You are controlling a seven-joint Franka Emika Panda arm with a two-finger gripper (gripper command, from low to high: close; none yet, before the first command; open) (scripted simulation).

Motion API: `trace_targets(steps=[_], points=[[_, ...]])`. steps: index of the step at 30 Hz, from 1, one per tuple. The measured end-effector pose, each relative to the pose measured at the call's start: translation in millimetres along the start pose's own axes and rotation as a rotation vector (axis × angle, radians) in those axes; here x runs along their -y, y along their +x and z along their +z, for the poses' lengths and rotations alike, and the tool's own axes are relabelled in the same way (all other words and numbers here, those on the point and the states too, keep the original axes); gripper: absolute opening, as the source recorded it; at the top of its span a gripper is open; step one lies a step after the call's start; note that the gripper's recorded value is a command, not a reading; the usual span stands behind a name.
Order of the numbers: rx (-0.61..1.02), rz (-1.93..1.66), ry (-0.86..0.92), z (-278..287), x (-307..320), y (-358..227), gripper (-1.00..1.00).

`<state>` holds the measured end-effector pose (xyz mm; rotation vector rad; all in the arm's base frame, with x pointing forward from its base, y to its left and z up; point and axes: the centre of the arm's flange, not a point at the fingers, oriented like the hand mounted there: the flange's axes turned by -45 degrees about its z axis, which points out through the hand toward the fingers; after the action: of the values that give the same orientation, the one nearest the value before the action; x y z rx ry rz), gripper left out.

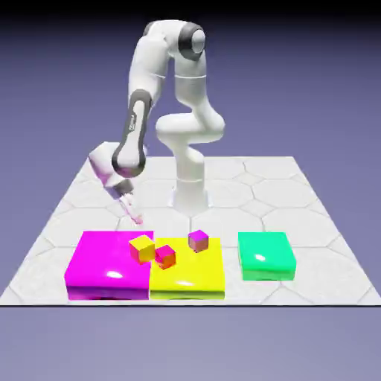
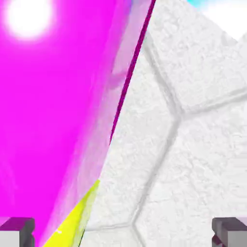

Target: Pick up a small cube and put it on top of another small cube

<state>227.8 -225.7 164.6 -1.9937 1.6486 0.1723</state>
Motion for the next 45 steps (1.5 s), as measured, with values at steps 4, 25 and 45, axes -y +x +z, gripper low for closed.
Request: trace_targets(steps=[4,25,45], points=[[-0.003,0.213,0.081,1.7,-31.7,6.2,0.0],[-0.231,0.9,0.513,22.3,-49.8,7.6,0.0],[-0.018,1.472,1.094,24.3,-68.0,17.4,0.0]])
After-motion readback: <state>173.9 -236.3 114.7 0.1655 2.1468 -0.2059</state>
